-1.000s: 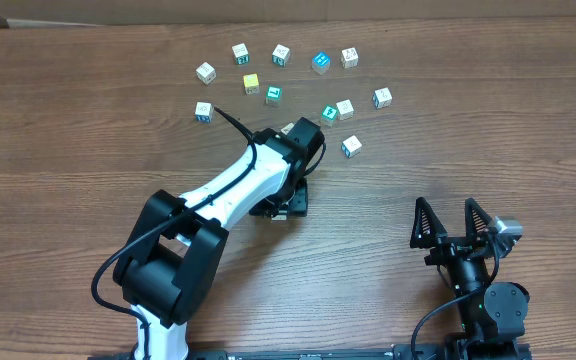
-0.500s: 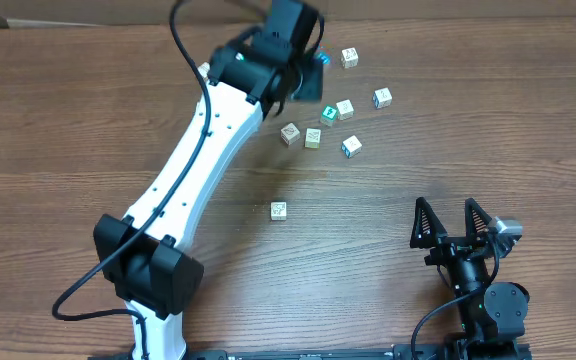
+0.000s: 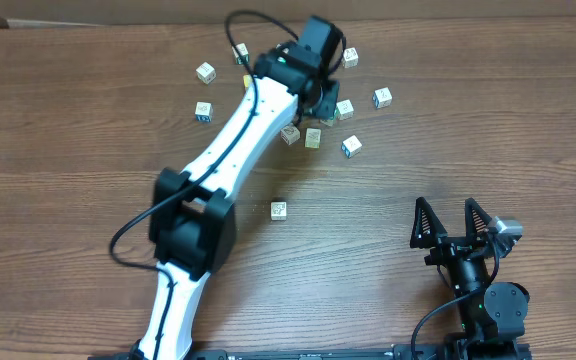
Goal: Form a circle
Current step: 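Reach the left gripper back up to the block cluster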
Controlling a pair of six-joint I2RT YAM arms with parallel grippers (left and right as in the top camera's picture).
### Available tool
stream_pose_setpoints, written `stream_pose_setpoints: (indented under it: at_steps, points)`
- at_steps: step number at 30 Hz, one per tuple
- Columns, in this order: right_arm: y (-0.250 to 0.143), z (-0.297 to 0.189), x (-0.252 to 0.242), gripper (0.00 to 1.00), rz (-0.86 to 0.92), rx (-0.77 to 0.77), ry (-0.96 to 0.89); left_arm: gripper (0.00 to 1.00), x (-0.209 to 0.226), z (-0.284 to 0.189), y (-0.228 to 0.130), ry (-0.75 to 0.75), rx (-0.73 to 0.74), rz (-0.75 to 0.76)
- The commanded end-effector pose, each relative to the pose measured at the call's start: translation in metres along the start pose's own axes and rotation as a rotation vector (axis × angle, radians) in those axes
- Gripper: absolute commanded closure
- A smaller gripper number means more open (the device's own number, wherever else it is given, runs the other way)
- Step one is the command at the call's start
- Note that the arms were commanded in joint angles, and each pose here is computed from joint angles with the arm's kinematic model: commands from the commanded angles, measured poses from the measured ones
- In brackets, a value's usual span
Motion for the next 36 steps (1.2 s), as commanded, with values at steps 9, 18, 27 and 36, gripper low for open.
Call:
stream_pose_setpoints:
  at_steps: [9,18,27,36]
  points:
    - [-0.002,0.0,-0.001,0.0,-0.011,-0.001,-0.002,0.73,-0.005,0.055,-0.028,-0.065,0.198,0.04]
    - [-0.002,0.0,-0.001,0.0,-0.011,-0.001,-0.002,0.75,0.004,0.094,-0.041,-0.001,0.257,0.037]
    - [-0.002,0.0,-0.001,0.0,-0.011,-0.001,-0.002,0.72,0.044,0.082,-0.008,0.294,0.067,0.022]
    - [-0.002,0.0,-0.001,0.0,-0.011,-0.001,-0.002,0.62,0.028,0.068,0.024,-0.083,0.026,-0.079]
Point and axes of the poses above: each gripper's point midway between its finger pads, its own z axis out along the fingers, its own x axis along the line the jaws close on, y = z × x, the point moved 10 cm from there along -z, back along the fingers, and after that the axes turned 9 degrees about -z, right-handed, at the moved point
